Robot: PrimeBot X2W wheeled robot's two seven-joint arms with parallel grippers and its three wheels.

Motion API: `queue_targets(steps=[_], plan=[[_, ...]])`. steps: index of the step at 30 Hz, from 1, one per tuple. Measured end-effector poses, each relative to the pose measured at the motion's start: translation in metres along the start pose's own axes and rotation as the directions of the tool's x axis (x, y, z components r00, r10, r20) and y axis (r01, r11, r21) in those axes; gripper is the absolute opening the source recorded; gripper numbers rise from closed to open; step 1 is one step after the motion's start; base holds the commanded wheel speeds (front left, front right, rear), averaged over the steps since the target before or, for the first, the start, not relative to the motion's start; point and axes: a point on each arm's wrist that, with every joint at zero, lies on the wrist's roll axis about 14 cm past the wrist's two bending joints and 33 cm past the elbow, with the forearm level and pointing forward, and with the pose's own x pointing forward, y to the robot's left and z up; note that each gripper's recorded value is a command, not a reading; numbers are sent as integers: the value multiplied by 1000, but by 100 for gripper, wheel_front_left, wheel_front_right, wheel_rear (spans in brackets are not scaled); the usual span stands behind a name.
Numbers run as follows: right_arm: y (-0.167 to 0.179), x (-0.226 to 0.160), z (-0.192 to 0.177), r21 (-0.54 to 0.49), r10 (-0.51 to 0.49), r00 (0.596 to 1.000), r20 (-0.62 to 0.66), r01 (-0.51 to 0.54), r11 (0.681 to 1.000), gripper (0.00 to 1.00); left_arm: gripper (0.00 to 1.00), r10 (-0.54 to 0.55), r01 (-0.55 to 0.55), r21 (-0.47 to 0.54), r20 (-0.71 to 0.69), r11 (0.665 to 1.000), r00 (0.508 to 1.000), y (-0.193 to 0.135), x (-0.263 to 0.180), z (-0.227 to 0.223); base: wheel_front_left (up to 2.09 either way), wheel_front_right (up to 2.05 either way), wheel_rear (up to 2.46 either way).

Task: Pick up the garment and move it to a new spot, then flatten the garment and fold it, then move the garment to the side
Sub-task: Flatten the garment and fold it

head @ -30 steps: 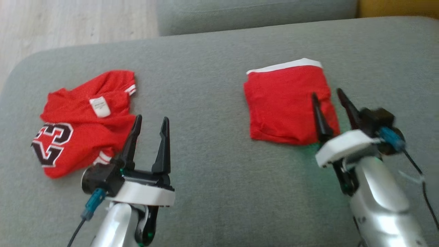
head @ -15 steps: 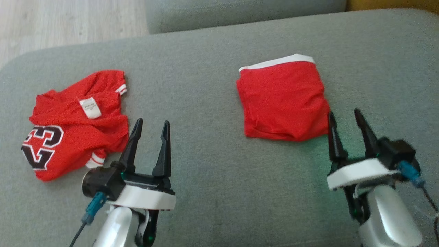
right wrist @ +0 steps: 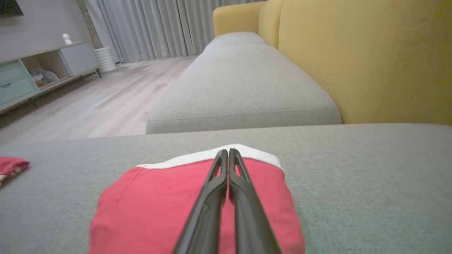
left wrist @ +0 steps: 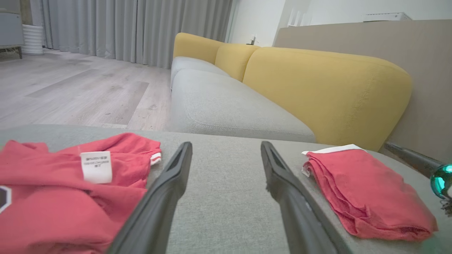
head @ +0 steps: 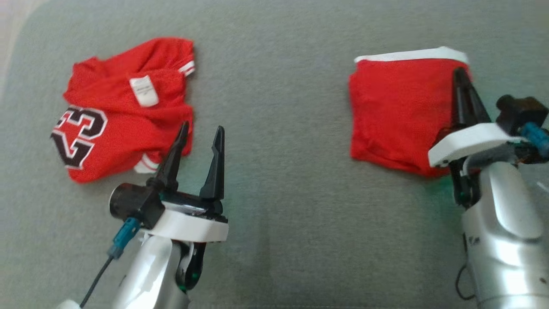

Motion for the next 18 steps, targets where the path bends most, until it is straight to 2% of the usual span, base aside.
queue_targets(steps=[4,9,13,18], plan=[[0,19,-35,-21,-9,994,-112,7,1000,0,100,43,-43,-7,-26,999,999,15,-5,-9,0,0,0],[-10,25,-85,-27,-44,955,-292,38,999,0,100,80,-80,-1,-46,997,996,29,-6,-16,0,0,0],[-8,36,-71,-60,-36,972,-232,22,998,0,100,87,-87,7,-33,996,996,31,-5,-11,0,0,0],[16,41,-43,-83,46,989,-138,-58,995,0,100,67,-67,8,-13,998,998,24,-3,-3,0,0,0]])
